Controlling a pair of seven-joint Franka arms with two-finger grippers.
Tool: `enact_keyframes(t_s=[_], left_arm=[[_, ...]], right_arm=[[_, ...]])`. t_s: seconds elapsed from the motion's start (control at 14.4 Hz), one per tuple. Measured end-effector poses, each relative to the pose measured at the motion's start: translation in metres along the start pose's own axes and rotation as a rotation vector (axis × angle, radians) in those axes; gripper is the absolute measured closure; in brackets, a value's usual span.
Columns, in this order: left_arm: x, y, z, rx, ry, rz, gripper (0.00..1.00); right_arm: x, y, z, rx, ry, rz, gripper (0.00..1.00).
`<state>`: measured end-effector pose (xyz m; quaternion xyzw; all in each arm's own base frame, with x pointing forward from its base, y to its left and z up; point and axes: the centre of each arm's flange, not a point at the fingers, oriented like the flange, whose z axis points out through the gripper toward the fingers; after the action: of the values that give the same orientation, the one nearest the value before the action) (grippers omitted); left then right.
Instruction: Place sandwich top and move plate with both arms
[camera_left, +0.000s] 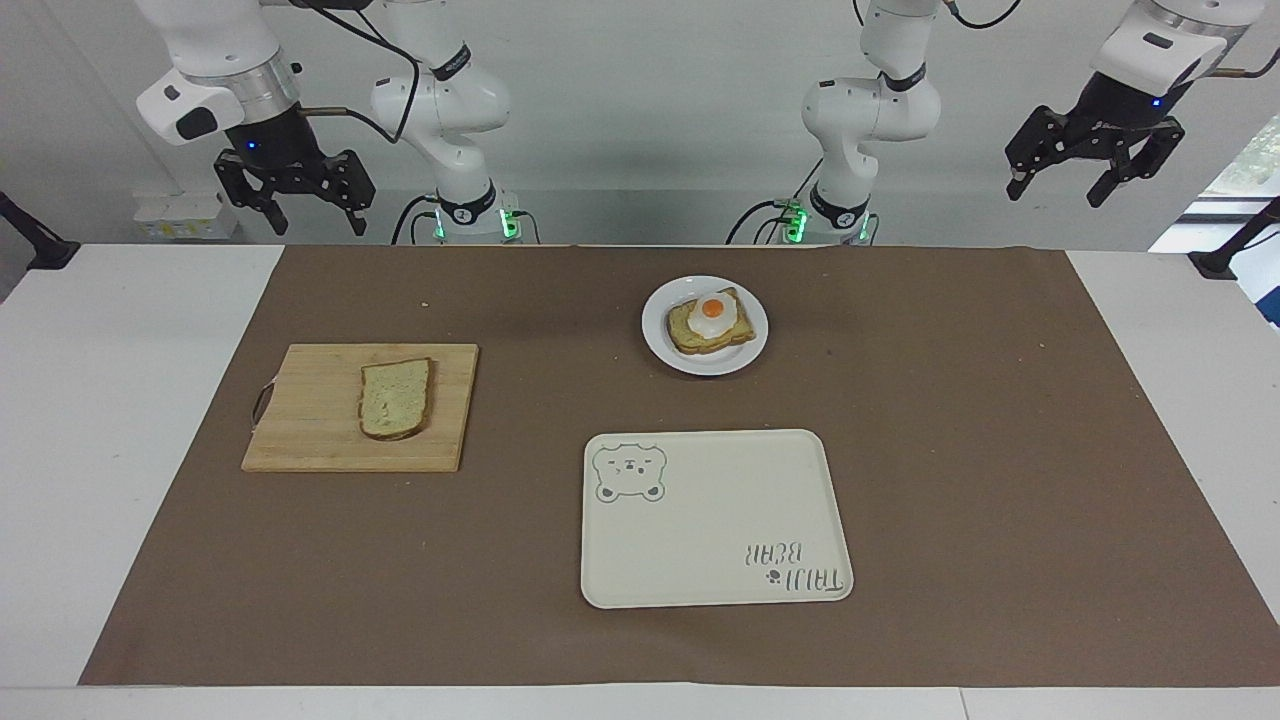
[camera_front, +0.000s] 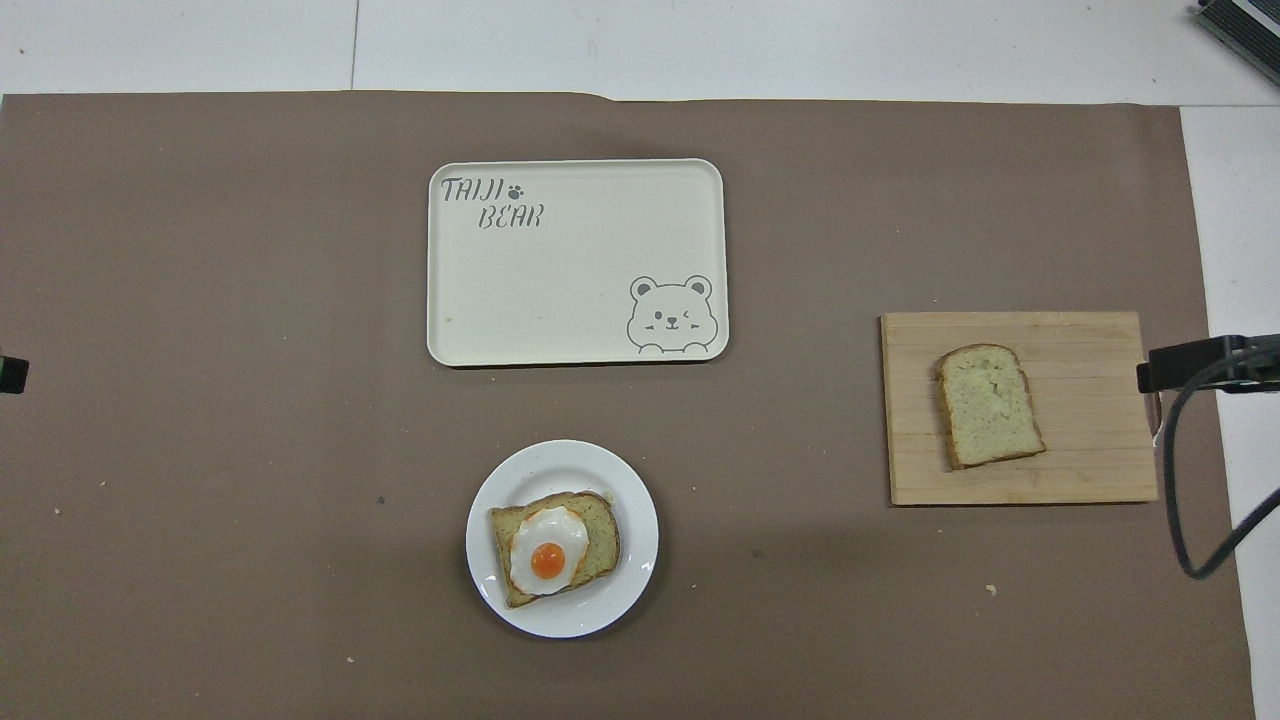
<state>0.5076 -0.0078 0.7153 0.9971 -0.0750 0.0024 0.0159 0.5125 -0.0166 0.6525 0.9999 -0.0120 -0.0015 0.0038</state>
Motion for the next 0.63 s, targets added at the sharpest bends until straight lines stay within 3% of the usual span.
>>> enact_keyframes(t_s=[0.28, 0.63], left_arm=[[0.000, 0.000, 0.000, 0.000, 0.000, 0.000, 0.00], [0.000, 0.000, 0.000, 0.000, 0.000, 0.000, 0.00]], right_arm=[[-0.001, 0.002, 0.025, 0.002, -0.029, -0.001, 0.00], [0.014, -0.001, 0.069, 0.019, 0.041, -0.030, 0.00]])
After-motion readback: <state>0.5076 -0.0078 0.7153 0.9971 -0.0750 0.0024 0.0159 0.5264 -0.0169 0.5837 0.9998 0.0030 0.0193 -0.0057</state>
